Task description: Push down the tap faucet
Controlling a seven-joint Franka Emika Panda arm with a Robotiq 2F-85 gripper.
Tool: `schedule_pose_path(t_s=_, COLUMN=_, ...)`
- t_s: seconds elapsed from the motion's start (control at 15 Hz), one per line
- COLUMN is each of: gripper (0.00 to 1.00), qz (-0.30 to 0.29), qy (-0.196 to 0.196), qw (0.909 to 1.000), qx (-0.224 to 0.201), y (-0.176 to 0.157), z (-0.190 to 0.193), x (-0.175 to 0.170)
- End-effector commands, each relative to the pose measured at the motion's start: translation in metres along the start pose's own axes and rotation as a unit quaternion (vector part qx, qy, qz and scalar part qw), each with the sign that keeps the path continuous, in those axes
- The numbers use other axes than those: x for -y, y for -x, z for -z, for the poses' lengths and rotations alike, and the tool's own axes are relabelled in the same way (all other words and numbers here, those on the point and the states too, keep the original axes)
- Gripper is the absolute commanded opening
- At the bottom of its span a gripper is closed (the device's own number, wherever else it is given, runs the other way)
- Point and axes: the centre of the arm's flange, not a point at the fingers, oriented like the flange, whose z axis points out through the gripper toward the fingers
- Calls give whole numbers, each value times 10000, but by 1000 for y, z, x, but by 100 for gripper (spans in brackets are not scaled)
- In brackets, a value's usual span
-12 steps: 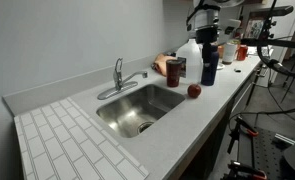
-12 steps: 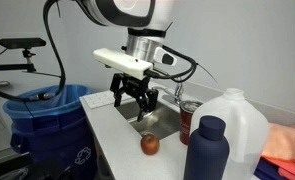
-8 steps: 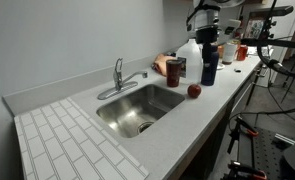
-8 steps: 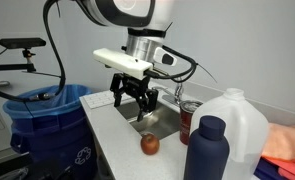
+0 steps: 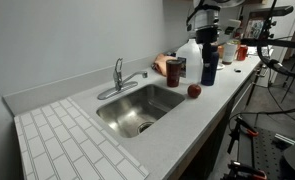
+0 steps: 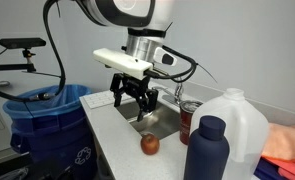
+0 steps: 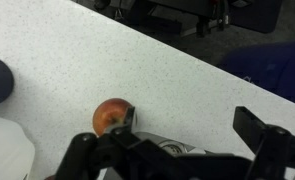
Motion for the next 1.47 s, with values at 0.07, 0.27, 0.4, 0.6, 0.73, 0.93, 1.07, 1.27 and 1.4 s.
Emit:
schedule_pose_path(t_s=0.07, gripper=100, qz=0, qy=0, qw=10000, qx=0, y=0, z=0, x=0)
schedule_pose_path(t_s=0.27, gripper=100, qz=0, qy=0, qw=10000, qx=0, y=0, z=0, x=0)
schedule_pose_path(t_s=0.4, gripper=100, qz=0, qy=0, qw=10000, qx=0, y=0, z=0, x=0)
schedule_pose_path(t_s=0.6, gripper=100, qz=-24, qy=-2, qw=10000, qx=10, y=0, z=0, x=1)
schedule_pose_path(t_s=0.73, gripper=100, qz=5, qy=65, qw=10000, qx=-19, y=0, z=0, x=1)
schedule_pose_path(t_s=0.93, gripper=100, qz=115, qy=172, qw=9997, qx=-86, y=-2, z=0, x=0)
schedule_pose_path(t_s=1.07, gripper=100, qz=231, qy=278, qw=9992, qx=-154, y=-16, z=-3, x=19)
schedule_pose_path(t_s=1.27, gripper=100, qz=469, qy=469, qw=9976, qx=-218, y=-38, z=-1, x=42)
schedule_pose_path(t_s=1.4, gripper=100, qz=446, qy=415, qw=9980, qx=-189, y=-27, z=-2, x=40)
